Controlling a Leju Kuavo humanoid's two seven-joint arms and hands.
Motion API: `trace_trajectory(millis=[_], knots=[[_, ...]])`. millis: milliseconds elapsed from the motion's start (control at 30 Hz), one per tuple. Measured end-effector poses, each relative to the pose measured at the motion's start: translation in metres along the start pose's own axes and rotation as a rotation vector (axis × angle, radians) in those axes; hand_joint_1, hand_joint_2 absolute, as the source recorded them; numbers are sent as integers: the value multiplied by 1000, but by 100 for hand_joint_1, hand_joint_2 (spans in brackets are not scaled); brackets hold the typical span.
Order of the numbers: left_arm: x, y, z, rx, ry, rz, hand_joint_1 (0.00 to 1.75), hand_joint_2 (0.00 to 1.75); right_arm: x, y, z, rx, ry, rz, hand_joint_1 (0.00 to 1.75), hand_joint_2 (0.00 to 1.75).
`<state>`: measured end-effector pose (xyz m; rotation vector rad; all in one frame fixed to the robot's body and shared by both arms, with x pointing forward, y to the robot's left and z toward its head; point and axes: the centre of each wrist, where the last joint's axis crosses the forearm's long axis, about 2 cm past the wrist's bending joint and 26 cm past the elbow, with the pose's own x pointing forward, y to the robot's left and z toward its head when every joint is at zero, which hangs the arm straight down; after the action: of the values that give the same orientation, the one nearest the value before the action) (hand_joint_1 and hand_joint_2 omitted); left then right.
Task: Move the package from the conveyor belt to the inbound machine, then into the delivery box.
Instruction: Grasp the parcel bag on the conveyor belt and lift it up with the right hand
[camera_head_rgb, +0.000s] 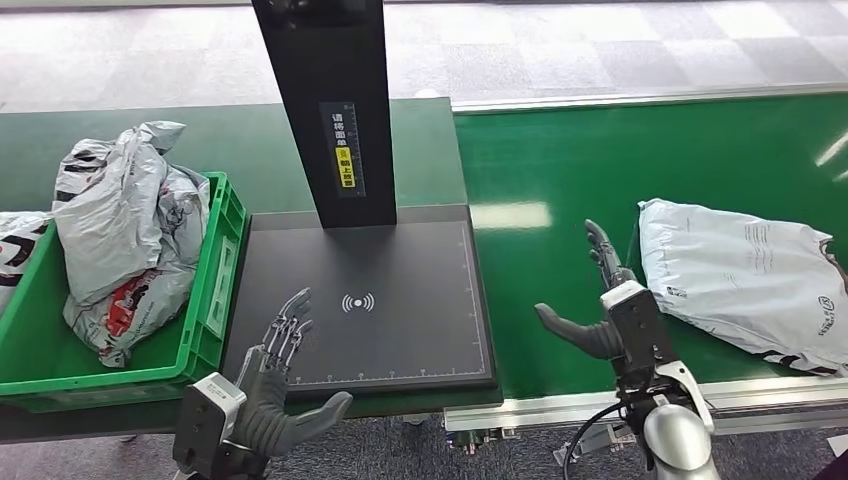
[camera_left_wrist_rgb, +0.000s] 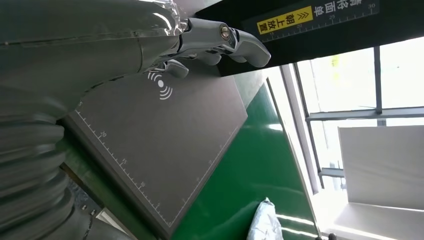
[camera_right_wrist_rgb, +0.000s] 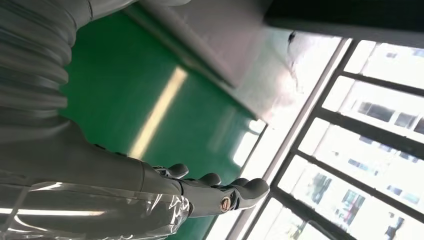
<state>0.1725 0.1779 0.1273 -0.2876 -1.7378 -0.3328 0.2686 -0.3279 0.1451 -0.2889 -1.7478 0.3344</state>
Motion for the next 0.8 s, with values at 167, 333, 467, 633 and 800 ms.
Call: trace_trajectory(millis=[167,333,467,633,800], knots=[[1,2,-1,-1,-5,-2,0,175,-7,-63,-37,-162,109,277,0,175],[2,5,-3,2,-12,-4,0,175,-16,-116,-65,-265,225,432,0,175],[3,7,-8,3,-26,1,0,175,-26,-163,-84,-315,366,519,0,175],[3,9,-11,4,-35,6,0,175,-30,-218,-105,-352,571,610,0,175],[2,9,-11,5,-37,12,0,175,-32,-240,-112,-347,690,640,0,175]])
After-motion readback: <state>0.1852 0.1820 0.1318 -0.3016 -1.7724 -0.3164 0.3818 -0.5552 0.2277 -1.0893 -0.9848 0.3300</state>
